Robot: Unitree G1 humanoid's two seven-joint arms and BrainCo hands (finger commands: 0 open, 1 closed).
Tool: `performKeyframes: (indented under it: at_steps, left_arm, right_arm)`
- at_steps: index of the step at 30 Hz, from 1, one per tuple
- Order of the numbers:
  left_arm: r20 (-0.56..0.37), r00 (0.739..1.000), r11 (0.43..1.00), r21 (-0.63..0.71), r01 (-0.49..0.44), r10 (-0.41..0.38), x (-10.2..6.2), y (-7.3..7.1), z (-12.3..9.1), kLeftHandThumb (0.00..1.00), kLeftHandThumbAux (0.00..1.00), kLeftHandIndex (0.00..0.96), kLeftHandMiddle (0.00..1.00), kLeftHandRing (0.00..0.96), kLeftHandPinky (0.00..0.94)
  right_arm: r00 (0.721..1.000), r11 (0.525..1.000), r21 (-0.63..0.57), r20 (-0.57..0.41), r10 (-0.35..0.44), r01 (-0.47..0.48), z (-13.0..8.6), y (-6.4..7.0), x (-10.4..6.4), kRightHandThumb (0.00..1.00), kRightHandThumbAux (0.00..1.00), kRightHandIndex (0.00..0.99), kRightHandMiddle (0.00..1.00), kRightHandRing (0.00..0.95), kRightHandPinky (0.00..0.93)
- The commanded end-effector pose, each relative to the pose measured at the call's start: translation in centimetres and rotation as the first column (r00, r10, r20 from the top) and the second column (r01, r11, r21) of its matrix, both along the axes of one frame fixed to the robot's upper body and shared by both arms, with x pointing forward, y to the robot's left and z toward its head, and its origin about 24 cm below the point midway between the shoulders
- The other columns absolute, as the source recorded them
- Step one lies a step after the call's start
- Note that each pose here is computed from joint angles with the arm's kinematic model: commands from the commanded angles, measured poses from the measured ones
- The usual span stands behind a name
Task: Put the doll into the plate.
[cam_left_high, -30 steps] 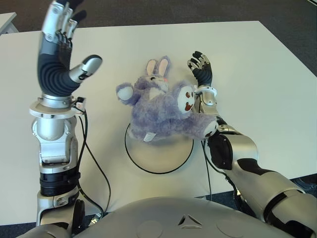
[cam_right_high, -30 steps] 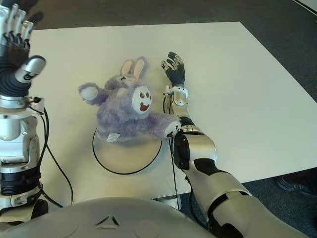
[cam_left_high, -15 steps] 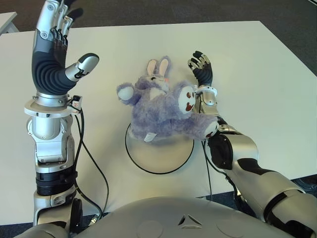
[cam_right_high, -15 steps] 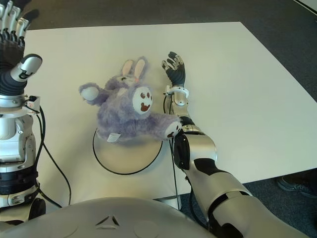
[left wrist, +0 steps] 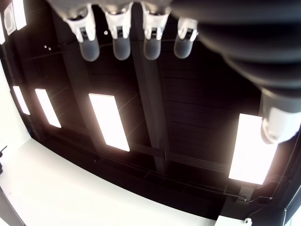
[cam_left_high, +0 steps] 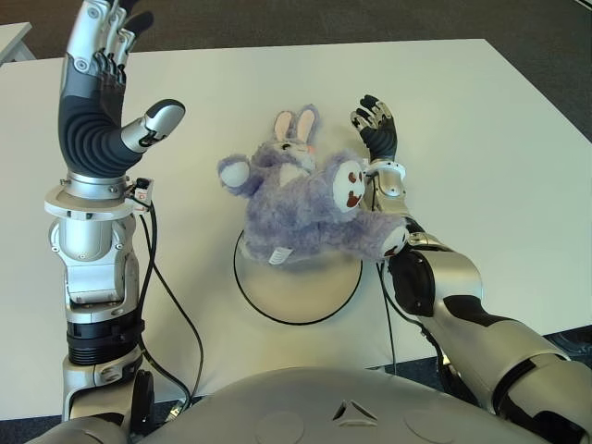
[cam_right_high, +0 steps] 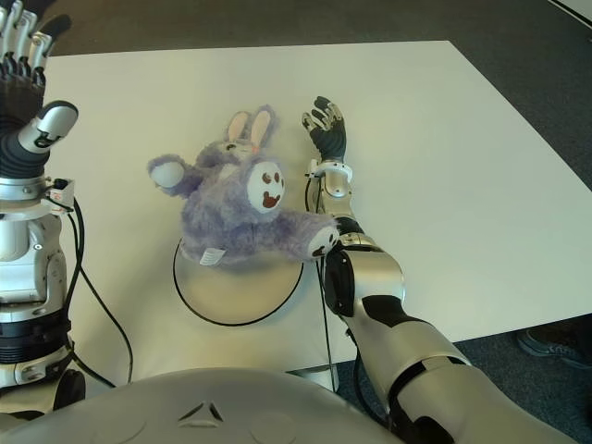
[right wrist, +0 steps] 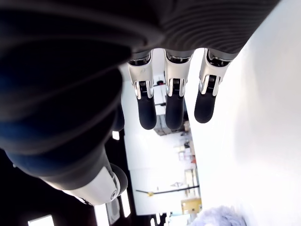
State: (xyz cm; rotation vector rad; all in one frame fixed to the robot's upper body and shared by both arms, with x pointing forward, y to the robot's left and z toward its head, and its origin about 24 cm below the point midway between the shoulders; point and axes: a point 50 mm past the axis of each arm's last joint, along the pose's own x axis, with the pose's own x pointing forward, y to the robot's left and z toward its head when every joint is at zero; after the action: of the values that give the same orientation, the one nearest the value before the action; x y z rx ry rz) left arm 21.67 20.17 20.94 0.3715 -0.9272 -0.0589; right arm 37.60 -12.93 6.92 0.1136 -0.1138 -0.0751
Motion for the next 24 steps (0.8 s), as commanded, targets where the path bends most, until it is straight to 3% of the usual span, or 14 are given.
performKeyframes:
  at_steps: [1,21,22,23,24]
  left_arm:
    - [-0.005,1.000,1.000,0.014,-0.010,0.011,-0.1,0.1,0.1,0.164,0.458,0.000,0.000,0.000,0.047]
    - [-0.005,1.000,1.000,0.014,-0.011,0.011,-0.1,0.1,0.1,0.164,0.458,0.000,0.000,0.000,0.047]
    - [-0.137,0.988,0.993,-0.099,0.062,-0.076,1.9,0.2,-1.6,0.164,0.458,0.000,0.000,0.000,0.047]
    - [-0.225,0.962,0.976,-0.188,0.113,-0.155,3.2,0.1,-2.9,0.041,0.322,0.000,0.010,0.000,0.011]
    - [-0.276,0.941,0.962,-0.237,0.133,-0.198,4.2,0.0,-3.6,0.010,0.290,0.000,0.014,0.000,0.002]
  right_arm:
    - [0.999,1.000,0.005,-0.035,-0.001,0.001,-1.1,0.0,-0.5,0.502,0.815,0.188,0.183,0.162,0.188]
    - [0.999,1.000,0.005,-0.035,-0.001,0.001,-1.1,0.0,-0.5,0.502,0.815,0.188,0.183,0.162,0.188]
    - [0.999,1.000,0.004,-0.034,-0.003,0.003,-1.2,-0.1,-0.6,0.502,0.815,0.188,0.183,0.162,0.188]
    - [0.999,1.000,0.004,-0.033,-0.004,0.004,-1.2,-0.1,-0.6,0.502,0.814,0.188,0.174,0.158,0.187]
    - [0.999,1.000,0.003,-0.032,-0.004,0.004,-1.3,-0.1,-0.6,0.502,0.812,0.187,0.171,0.156,0.187]
